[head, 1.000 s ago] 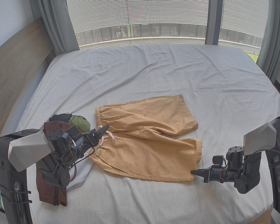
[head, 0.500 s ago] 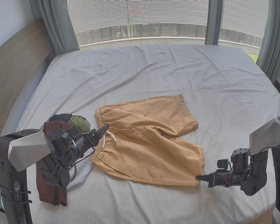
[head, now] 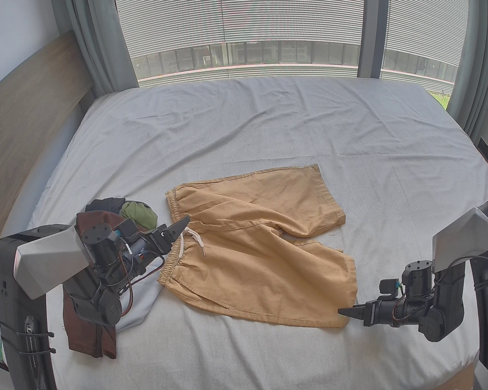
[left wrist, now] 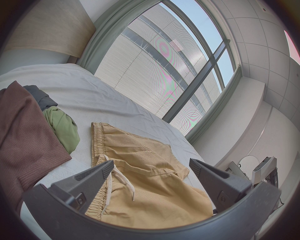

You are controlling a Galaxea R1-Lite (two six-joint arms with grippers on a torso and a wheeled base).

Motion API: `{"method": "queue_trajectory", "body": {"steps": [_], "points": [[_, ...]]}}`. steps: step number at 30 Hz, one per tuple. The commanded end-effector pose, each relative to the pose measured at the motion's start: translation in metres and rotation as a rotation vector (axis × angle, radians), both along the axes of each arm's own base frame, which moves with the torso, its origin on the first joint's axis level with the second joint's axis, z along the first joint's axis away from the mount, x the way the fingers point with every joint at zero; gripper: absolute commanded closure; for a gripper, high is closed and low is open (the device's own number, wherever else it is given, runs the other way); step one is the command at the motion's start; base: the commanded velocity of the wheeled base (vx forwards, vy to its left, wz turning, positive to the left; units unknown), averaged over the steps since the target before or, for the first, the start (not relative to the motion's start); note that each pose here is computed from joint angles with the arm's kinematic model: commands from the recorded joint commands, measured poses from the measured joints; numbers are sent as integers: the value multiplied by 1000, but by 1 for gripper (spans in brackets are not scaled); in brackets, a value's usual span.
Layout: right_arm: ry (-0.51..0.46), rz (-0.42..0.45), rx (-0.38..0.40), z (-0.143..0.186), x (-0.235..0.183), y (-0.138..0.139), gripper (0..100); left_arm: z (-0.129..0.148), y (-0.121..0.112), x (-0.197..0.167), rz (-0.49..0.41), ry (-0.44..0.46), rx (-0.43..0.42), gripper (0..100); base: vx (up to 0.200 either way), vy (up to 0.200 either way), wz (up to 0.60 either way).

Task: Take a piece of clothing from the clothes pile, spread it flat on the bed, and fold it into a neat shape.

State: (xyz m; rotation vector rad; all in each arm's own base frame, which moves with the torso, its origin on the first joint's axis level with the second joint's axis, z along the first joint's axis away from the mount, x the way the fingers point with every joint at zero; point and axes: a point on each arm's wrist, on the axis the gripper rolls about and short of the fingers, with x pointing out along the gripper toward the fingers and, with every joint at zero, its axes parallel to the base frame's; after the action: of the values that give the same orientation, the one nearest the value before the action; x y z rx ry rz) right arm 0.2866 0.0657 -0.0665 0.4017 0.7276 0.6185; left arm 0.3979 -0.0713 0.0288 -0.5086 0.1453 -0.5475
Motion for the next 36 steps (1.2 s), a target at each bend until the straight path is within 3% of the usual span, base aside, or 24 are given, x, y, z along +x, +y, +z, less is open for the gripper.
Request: {"method": "queue_trajectory", "body": {"steps": [1, 10, 18, 36], "points": [[-40, -55, 25, 8, 10, -11, 0, 1, 0, 0, 0, -2, -1, 0, 0, 0, 0], [-72, -179, 240, 40, 58, -11, 0, 1, 1, 0, 2, -3, -1, 0, 0, 0, 0], [-9, -271, 290, 39, 95, -8, 0, 2, 1, 0, 3, -5, -1, 0, 0, 0, 0], [38, -319, 314, 31, 124, -1, 0, 1, 1, 0, 3, -3, -1, 0, 0, 0, 0]]}}
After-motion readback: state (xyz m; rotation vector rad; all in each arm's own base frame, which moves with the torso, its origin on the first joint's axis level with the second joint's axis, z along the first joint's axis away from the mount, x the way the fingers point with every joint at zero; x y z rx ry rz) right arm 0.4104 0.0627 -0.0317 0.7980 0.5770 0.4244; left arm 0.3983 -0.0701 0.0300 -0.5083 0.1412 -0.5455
